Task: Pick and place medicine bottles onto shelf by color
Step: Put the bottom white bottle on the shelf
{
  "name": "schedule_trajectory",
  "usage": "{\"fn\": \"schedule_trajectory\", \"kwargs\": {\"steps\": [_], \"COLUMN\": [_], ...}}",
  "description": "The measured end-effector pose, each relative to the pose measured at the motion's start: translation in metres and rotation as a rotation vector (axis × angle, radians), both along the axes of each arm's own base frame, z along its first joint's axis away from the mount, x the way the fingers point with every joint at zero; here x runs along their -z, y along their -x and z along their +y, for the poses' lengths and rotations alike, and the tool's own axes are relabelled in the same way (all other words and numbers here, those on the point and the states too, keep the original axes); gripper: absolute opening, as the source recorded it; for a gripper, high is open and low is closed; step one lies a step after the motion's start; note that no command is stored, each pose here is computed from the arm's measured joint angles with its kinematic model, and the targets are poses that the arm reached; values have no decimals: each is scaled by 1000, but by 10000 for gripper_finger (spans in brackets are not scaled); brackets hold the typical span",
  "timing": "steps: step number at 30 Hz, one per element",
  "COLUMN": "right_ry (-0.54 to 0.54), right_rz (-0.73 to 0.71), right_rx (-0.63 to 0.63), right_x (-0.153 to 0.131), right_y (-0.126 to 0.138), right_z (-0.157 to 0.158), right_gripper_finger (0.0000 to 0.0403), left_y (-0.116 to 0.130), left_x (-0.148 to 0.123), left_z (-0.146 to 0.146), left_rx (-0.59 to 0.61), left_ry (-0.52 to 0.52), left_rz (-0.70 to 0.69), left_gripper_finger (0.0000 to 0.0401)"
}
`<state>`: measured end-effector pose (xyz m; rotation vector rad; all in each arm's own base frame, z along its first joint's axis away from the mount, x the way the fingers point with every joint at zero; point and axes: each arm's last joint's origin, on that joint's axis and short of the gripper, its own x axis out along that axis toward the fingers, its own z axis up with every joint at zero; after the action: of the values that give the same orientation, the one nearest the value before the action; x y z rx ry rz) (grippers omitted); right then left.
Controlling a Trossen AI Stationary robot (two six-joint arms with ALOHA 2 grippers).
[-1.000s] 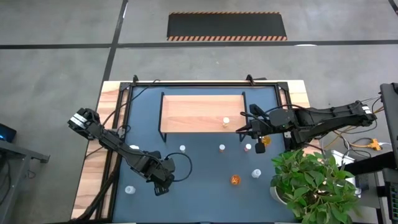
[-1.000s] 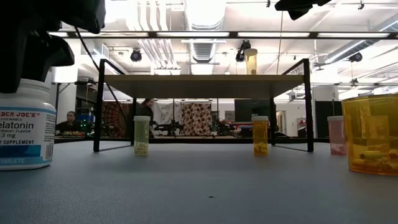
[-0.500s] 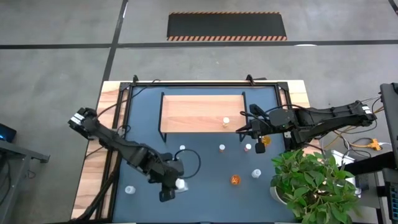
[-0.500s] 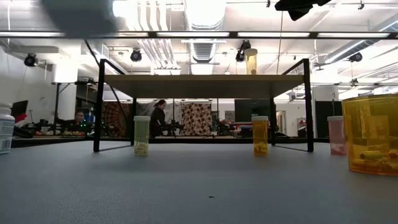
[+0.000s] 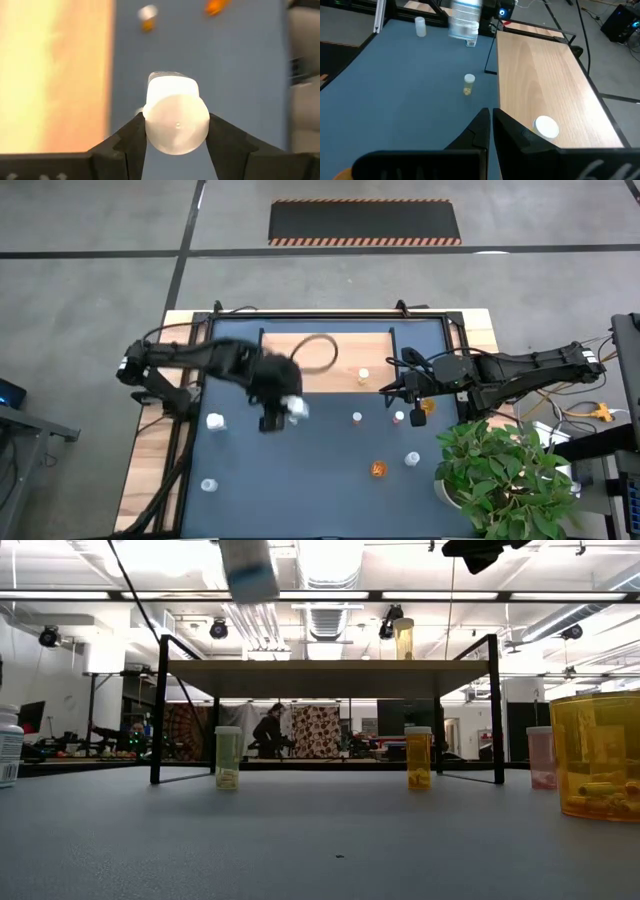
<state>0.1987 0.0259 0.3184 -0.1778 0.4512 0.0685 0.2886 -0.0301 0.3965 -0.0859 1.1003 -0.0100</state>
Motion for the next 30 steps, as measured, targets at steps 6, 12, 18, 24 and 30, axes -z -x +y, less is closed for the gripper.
{"fn": "schedule_trajectory", "kwargs": {"steps": [6,12,18,24,30], "right_ry": [-8,-17,-16,-16,-16], "right_rz": [0,0,0,0,1], "right_rx": [4,9,9,10,10], "right_x": [0,0,0,0,0], "right_y": [0,0,0,0,0], "right_z": [0,0,0,0,0], "right_gripper_finger": [13,13,13,13,13], "left_y": [7,12,12,12,12], "left_x": [12,24,29,30,30], "left_z": [46,68,71,71,71], "left_rx": [44,8,13,-5,-5], "left_ry": [-107,-129,-128,-121,-121], "left_rz": [132,229,245,245,244], "left_gripper_finger": [155,156,157,157,180]}}
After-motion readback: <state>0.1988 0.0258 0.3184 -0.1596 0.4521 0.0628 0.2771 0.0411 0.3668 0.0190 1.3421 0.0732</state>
